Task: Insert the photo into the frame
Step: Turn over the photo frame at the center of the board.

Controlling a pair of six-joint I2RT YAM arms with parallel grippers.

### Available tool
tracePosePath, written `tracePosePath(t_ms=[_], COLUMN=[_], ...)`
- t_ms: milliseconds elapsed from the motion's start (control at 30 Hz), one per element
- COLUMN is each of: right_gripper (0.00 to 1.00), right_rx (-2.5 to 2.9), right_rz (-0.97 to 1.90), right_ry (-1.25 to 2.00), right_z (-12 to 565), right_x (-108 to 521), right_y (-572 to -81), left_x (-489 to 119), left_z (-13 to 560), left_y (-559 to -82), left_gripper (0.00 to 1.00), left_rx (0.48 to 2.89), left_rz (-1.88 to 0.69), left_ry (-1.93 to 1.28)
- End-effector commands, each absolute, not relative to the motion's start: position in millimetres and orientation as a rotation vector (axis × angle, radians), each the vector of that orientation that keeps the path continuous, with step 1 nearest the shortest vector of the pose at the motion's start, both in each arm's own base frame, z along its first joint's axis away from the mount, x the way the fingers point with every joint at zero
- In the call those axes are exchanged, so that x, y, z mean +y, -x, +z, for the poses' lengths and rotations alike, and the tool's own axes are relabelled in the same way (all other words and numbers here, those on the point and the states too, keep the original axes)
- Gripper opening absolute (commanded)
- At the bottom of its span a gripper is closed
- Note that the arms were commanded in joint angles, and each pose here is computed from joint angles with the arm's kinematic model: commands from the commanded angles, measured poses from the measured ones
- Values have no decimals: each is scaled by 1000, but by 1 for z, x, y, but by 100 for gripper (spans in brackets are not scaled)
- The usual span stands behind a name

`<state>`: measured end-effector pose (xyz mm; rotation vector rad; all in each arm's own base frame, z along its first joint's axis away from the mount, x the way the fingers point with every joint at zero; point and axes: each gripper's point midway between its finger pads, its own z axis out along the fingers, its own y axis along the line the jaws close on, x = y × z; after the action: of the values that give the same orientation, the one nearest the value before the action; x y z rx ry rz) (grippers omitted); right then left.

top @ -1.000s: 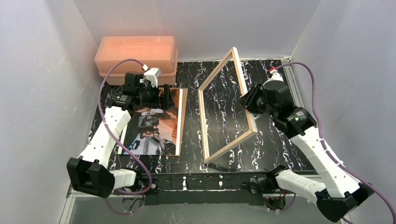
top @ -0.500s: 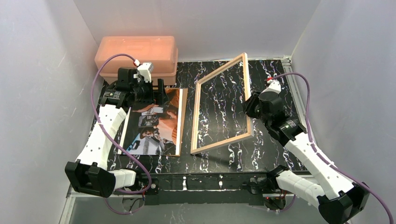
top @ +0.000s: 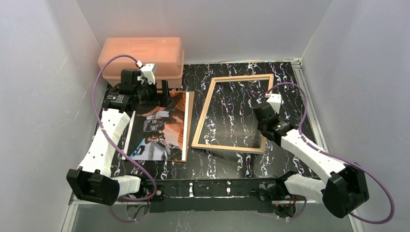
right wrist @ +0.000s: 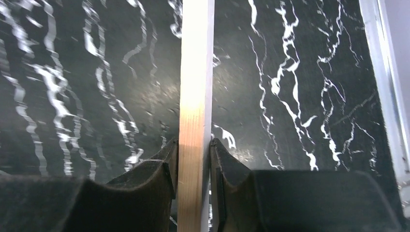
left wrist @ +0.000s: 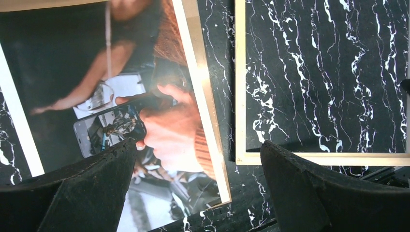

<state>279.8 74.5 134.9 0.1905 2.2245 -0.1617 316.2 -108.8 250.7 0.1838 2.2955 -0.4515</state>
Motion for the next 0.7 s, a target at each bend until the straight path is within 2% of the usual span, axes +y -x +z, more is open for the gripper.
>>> tracePosePath(t_ms=[0,133,300,500,667], right_gripper=[32,32,37,53,66], right_rx=[2244,2286,2362,2444,2413], right_rz=[-350,-409,-473,-534,-460], right_ry=[-136,-90,-47,1,-41], right_z=[117,102,91,74,90], right_x=[52,50,55,59,68], right_y=[-277,-278,-286,-289,-299], left_x=[-102,-99,-97,-93,-86], left_z=[269,268,268,276,282], left_y=[-313,-312,-312,-312,-310], left_gripper=[99,98,99,99,98], left_rx=[2234,2228,2229,2209,2207], left_rz=[-414,-397,-386,-396,-421], left_ry=[-179,-188,-185,-163,-131])
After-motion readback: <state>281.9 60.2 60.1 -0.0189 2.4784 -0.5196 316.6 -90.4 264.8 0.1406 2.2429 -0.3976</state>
